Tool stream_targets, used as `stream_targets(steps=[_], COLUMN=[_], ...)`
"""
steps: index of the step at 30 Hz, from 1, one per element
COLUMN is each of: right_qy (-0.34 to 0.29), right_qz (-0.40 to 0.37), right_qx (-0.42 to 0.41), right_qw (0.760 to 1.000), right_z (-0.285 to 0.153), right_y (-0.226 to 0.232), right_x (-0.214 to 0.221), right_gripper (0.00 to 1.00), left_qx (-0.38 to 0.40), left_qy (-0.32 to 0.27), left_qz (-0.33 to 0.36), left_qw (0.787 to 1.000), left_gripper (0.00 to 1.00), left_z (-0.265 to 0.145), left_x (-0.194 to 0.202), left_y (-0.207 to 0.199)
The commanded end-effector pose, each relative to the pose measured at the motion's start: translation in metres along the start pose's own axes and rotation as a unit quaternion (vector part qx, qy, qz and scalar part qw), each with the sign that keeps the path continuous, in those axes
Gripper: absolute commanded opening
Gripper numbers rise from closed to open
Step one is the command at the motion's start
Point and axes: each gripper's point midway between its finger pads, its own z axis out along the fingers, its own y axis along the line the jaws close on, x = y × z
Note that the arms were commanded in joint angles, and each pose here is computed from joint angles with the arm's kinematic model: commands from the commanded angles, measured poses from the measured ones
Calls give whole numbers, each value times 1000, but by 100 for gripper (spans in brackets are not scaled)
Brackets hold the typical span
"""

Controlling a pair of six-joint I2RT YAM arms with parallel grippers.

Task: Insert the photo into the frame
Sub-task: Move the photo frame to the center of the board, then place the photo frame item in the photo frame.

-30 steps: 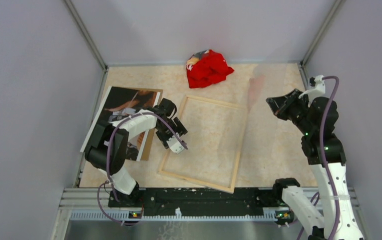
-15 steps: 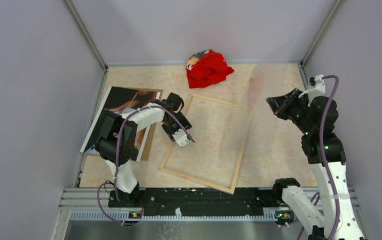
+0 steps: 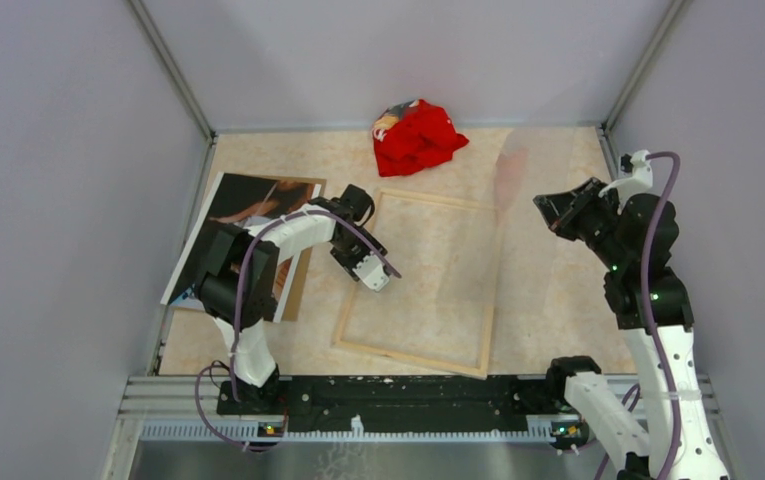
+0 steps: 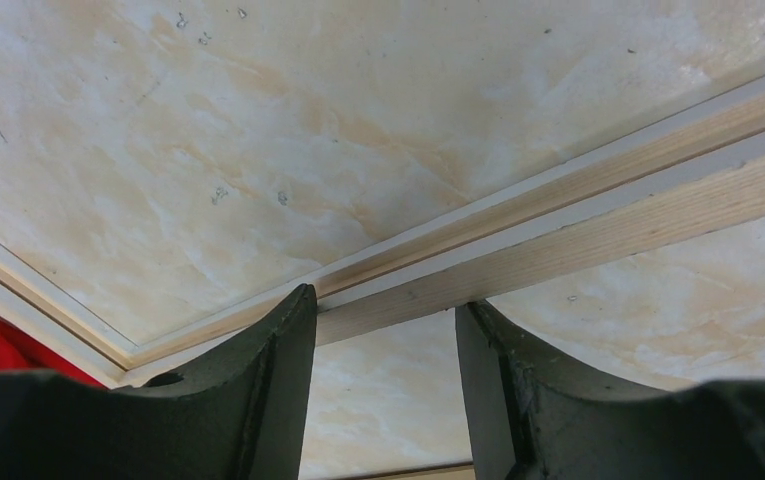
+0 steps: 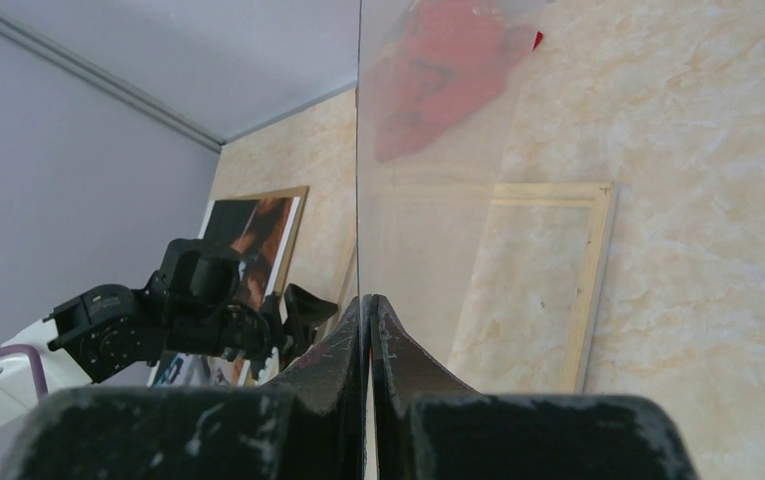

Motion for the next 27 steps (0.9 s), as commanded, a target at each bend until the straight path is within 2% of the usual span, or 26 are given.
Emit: stream_targets(steps=[1,8,13,17,21,24,25,27], right_qy=[-46,-42,-41,-38,-35,-30,-29,-24], right_qz=[-9,-7,-8,-7,-2,4,7,10], right_qx=[-24,-27,-26,-27,-32,-40,-43,-55], right_qw=[999,999,999,999,999,999,999,998], right_z=[-13,-13,-11,-10,-9,-7,-6,-3], right_y=[19,18,17,15,16,17,18,22], right_x=[-26,-23,-21,-19,-16,-12,-12,-10], right_gripper=[0,0,0,0,0,0,0,0], left_qx=[57,48,48,42,-4,-49,-63,-87], left_qy=[-11,23,22,21,24,8,6,11], left_qz=[-75,-105,-122,-124,-112,-143,-153,-183], left_qw=[995,993,991,991,993,989,986,979], left_gripper=[55,55,53,55,64,73,94,99], left_z=[12,13,12,12,5,-14,-22,-40], left_x=[-4,10,7,3,4,0,0,3], left_y=[-35,-33,-39,-45,-28,1,10,23])
